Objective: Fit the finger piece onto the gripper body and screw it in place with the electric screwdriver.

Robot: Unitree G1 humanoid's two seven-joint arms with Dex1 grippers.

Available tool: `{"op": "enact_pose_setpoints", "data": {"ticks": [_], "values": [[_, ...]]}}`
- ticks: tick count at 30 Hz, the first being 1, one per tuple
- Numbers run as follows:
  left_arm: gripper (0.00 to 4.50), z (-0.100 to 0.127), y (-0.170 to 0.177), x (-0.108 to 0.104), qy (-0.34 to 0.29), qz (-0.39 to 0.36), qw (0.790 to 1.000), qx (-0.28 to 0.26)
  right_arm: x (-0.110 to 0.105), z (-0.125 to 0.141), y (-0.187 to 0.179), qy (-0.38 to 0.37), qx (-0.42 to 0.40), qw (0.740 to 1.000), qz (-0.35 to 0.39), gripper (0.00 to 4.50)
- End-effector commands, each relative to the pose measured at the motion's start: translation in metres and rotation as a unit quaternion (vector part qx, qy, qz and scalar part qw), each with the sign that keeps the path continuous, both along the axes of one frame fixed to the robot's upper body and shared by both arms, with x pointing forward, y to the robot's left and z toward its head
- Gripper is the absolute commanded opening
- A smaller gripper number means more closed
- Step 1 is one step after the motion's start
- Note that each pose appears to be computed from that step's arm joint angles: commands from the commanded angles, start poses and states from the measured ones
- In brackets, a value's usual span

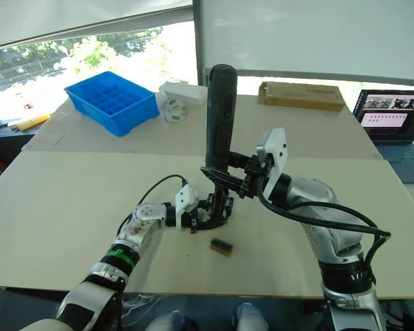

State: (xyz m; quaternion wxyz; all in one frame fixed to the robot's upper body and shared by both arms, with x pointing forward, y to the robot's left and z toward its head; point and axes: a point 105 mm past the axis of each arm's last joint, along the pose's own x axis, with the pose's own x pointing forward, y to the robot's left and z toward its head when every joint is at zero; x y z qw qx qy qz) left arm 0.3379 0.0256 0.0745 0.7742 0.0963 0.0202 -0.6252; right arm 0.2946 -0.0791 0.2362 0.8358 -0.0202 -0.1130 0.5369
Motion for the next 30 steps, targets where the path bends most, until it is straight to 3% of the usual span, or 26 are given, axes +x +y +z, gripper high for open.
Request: {"op": "enact_pose_setpoints", "data": {"ticks": [1,30], "values": [[2.36,-0.017,-0.001,-0.009,0.029,-0.008,0.999,0.012,-0.011,0.013,0.004,-0.033,0.008,0.999,0.015,1.92],[2.36,-0.018,-0.001,-0.01,0.029,-0.01,0.999,0.013,-0.013,0.039,-0.008,-0.087,0.041,0.995,0.014,1.92]]}}
